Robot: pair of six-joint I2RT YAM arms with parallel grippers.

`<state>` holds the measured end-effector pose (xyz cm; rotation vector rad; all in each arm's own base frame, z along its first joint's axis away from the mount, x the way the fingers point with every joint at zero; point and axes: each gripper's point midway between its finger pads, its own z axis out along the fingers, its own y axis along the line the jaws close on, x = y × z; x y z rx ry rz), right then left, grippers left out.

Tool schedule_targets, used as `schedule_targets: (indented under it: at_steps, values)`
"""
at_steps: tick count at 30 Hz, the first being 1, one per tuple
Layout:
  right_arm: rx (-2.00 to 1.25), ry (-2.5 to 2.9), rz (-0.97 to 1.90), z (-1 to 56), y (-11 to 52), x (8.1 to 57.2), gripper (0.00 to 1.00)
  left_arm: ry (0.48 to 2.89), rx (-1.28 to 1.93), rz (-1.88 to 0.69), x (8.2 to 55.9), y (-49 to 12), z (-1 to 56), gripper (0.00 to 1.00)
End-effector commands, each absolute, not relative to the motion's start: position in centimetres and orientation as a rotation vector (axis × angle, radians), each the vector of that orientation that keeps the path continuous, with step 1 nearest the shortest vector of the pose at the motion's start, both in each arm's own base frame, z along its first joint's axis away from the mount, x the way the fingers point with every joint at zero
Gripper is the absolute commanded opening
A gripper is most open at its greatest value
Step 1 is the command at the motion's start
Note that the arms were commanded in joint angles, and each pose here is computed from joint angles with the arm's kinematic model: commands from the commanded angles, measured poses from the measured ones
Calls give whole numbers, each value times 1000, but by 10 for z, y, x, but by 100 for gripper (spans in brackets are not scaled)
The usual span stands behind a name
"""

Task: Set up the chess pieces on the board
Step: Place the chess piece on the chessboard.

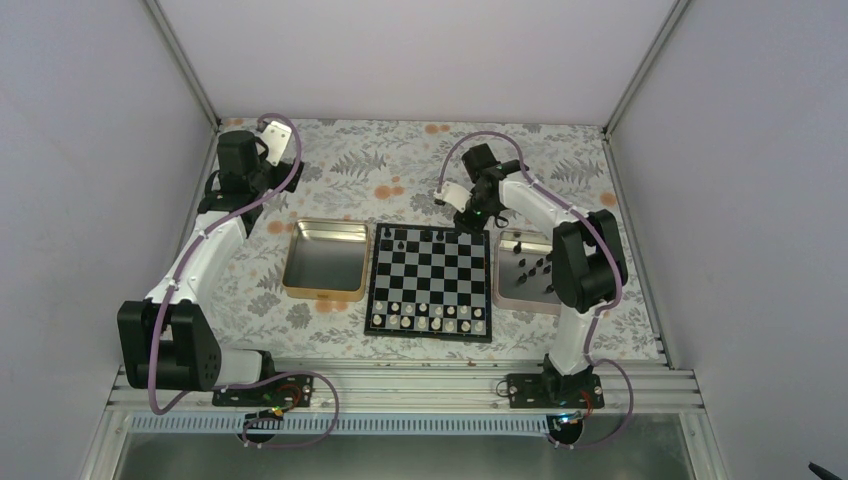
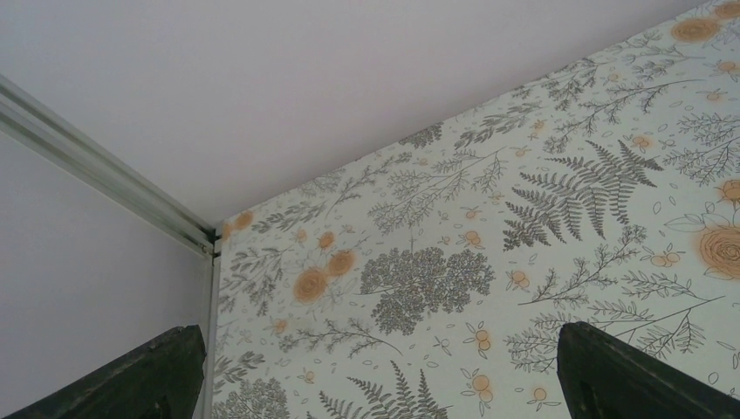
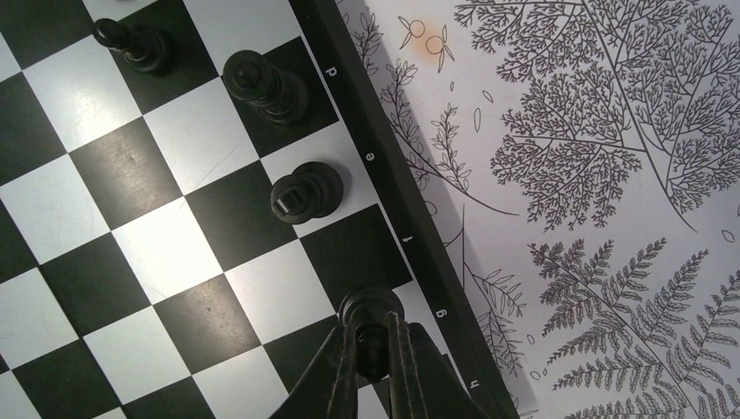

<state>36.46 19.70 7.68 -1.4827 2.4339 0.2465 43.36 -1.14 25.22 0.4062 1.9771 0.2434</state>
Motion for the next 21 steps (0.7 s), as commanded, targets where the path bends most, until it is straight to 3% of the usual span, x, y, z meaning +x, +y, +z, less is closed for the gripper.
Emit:
schedule_targets:
  at_steps: [1, 21]
  values:
    - [-1455, 2424, 291, 78, 202, 366, 7, 1966, 398, 226, 435, -11, 254, 100]
    - [-1524, 2427, 319, 63, 220, 369, 7, 1968, 403, 226, 434, -12, 251, 100]
